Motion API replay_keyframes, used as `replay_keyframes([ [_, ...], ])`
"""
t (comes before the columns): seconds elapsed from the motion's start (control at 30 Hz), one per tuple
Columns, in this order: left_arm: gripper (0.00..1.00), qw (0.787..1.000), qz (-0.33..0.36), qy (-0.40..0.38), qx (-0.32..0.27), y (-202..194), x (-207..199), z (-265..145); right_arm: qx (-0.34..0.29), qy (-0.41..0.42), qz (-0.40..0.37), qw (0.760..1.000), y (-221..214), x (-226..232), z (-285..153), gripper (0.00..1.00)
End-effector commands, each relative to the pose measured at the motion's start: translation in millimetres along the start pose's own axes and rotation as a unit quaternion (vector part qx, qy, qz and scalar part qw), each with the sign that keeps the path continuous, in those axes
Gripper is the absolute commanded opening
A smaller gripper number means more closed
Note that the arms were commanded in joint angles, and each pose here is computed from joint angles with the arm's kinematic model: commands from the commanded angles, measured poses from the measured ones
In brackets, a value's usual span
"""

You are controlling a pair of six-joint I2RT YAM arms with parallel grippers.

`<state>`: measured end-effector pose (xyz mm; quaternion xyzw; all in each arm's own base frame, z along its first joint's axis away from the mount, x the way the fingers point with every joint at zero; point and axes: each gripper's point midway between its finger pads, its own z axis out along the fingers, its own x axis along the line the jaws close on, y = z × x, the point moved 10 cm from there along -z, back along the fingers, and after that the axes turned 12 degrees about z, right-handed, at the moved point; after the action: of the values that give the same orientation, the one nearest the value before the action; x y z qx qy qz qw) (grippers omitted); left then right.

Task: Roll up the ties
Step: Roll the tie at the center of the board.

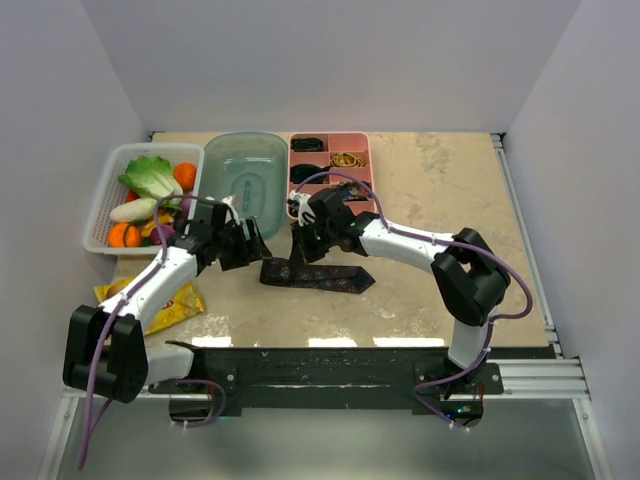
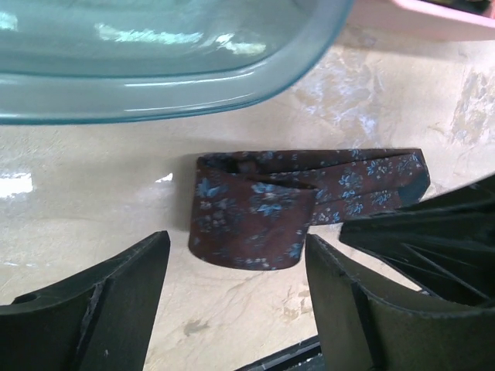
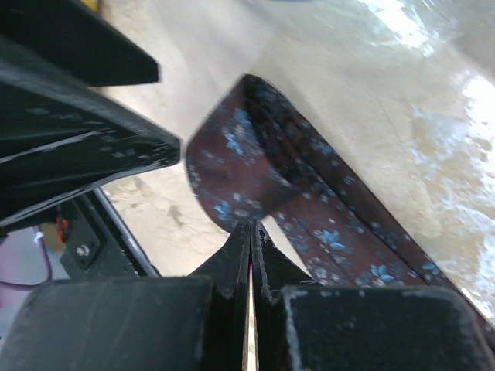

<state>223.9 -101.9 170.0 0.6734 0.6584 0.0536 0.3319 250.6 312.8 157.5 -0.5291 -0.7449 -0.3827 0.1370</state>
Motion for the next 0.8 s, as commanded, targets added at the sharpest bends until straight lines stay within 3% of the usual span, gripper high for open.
replay_keyframes([
  [0.0,0.76,0.998,-0.003,-0.064,-0.012,-1.5,8.7,-1.3,-0.030,0.051,-0.020,0.998,17.3,30.0,-4.0,0.00],
  [0.33,0.76,0.997,-0.021,-0.069,0.006,-15.1,22.3,12.4,-0.004,0.057,-0.015,0.998,9.1,25.7,24.9,0.00],
  [0.77,0.74,0.995,-0.026,-0.092,0.019,-27.3,30.8,27.0,0.037,-0.015,-0.004,0.999,-26.7,-16.0,42.6,0.00],
])
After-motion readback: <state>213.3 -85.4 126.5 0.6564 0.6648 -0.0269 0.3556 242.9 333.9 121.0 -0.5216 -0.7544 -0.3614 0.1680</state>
